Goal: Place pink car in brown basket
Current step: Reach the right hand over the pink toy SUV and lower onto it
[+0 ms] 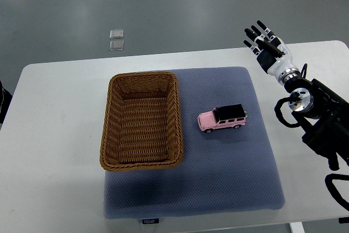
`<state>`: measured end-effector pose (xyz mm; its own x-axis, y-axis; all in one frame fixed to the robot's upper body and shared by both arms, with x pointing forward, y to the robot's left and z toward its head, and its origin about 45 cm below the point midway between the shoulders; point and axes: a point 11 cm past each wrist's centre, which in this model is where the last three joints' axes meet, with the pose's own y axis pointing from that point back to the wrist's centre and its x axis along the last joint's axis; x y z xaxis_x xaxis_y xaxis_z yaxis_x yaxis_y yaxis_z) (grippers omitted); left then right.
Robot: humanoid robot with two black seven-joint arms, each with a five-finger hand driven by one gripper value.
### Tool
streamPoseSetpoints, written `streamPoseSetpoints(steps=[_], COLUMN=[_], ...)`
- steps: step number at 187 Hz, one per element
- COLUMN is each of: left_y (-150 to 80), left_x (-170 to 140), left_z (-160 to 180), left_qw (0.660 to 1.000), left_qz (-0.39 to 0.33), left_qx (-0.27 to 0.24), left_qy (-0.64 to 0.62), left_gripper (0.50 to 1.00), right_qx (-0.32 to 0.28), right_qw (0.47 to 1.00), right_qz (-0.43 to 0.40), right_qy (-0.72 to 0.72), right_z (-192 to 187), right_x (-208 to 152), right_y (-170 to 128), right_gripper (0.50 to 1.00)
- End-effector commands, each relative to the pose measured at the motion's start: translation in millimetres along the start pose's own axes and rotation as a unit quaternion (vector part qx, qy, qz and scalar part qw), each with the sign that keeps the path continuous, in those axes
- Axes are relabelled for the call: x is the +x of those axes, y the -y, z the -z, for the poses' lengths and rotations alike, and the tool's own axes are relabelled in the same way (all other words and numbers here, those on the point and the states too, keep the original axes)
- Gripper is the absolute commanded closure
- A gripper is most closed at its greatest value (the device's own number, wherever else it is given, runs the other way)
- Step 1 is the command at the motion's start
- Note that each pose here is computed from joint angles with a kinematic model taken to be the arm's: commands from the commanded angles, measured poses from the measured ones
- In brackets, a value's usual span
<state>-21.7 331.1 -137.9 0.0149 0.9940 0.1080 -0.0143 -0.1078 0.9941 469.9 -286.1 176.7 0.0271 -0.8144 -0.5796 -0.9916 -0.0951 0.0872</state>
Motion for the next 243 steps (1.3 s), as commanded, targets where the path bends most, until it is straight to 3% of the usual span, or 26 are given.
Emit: streamPoseSetpoints(steps=[1, 35, 62, 121, 162, 210, 243], left_y=[0.0, 0.0, 0.0, 0.0, 0.0, 0.0, 0.0], left_x=[0.2, -0.3, 0.2, -0.3, 0.2, 0.2, 0.2], left_z=[0.1, 0.0, 0.1, 0.0, 0.1, 0.1, 0.1], left_qw=[1.000, 1.000, 1.000, 1.000, 1.000, 1.000, 1.000], left_qz=[0.000, 0.001, 0.000, 0.001, 0.000, 0.000, 0.000], left_qx=[0.000, 0.000, 0.000, 0.000, 0.000, 0.000, 0.000], left_qy=[0.000, 0.000, 0.000, 0.000, 0.000, 0.000, 0.000], left_gripper=[0.500, 0.500, 0.500, 0.500, 0.500, 0.500, 0.500], right_qx=[0.000, 0.006, -0.004, -0.059, -0.104, -0.191, -0.205], right_qw=[1.000, 0.999, 0.984, 0.856, 0.753, 0.630, 0.616], right_qz=[-0.004, 0.007, 0.057, 0.188, 0.282, 0.353, 0.358], right_qy=[-0.003, -0.034, -0.168, -0.478, -0.585, -0.665, -0.671], right_z=[1.0, 18.3, 45.8, 98.4, 89.3, 31.5, 17.5], right_x=[0.4, -10.1, -25.3, -55.0, -86.7, -93.0, -90.3], right_y=[0.4, 8.2, 12.8, -1.3, -23.9, -56.3, -62.7], right_gripper=[0.591, 0.591, 0.591, 0.593, 0.593, 0.595, 0.595])
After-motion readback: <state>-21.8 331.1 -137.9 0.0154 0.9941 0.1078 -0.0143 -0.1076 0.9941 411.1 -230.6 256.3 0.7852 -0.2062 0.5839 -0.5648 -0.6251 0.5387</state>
